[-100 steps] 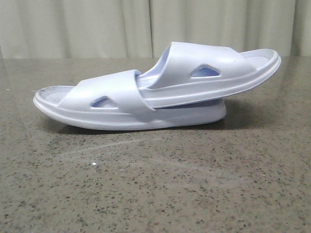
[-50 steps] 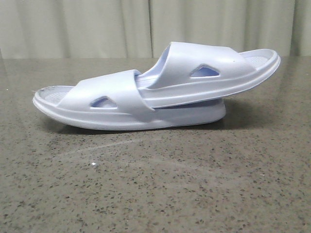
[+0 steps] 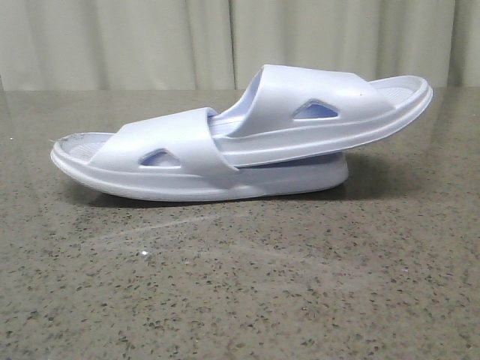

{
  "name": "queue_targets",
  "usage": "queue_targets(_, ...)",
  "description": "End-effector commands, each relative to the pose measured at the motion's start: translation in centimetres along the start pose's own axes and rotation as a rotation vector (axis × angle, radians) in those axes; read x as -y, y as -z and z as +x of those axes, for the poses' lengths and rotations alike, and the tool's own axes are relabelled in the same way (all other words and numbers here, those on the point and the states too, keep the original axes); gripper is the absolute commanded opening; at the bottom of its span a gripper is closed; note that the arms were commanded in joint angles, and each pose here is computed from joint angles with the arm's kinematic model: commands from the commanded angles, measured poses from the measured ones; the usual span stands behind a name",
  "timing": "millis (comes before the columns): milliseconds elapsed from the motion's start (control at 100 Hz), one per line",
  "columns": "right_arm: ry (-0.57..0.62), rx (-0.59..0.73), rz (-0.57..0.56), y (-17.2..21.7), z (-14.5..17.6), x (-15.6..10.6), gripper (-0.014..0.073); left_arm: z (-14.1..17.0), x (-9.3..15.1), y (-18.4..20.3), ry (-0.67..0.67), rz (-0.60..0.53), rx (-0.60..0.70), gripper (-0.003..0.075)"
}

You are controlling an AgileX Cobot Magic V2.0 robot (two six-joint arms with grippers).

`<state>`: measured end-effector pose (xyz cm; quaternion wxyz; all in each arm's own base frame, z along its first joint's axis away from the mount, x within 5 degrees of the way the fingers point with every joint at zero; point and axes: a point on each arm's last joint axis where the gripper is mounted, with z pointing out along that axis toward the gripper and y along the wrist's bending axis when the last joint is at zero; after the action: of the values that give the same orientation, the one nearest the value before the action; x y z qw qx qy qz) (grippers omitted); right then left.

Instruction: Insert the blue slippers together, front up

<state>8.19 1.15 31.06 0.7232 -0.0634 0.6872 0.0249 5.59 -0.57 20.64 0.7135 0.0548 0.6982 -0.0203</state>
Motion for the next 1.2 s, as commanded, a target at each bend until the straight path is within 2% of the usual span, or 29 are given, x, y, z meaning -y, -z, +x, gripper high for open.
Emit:
queue_targets(0,-0.001,0.049,0.046,0.1,-1.0,0.4,-0.0107,-0.5,0.0,0.2,0.011,0.003,0.089,0.0016)
queue_targets(370,-0.051,0.053,0.073,1.0,-0.5,0.6,-0.0107,-0.5,0.0,0.2,0.011,0.003,0.089,0.0016)
queue_targets(520,-0.065,0.057,0.111,1.6,1.7,0.7,-0.0107,-0.5,0.0,0.2,0.011,0.003,0.089,0.0016)
queue_targets(600,-0.088,0.110,0.127,1.9,2.9,0.8,-0.0107,-0.5,0.0,0.2,0.011,0.003,0.089,0.0016)
queue_targets(700,-0.108,0.174,0.128,2.4,4.7,0.6,-0.0107,-0.5,0.0,0.2,0.011,0.003,0.089,0.0016)
queue_targets(890,-0.117,0.187,0.120,3.3,8.1,0.3,-0.0107,-0.5,0.0,0.2,0.011,0.003,0.089,0.0016)
queue_targets(1190,-0.116,0.174,0.116,3.4,9.3,0.2,-0.0107,-0.5,0.0,0.2,0.011,0.003,0.089,0.0016)
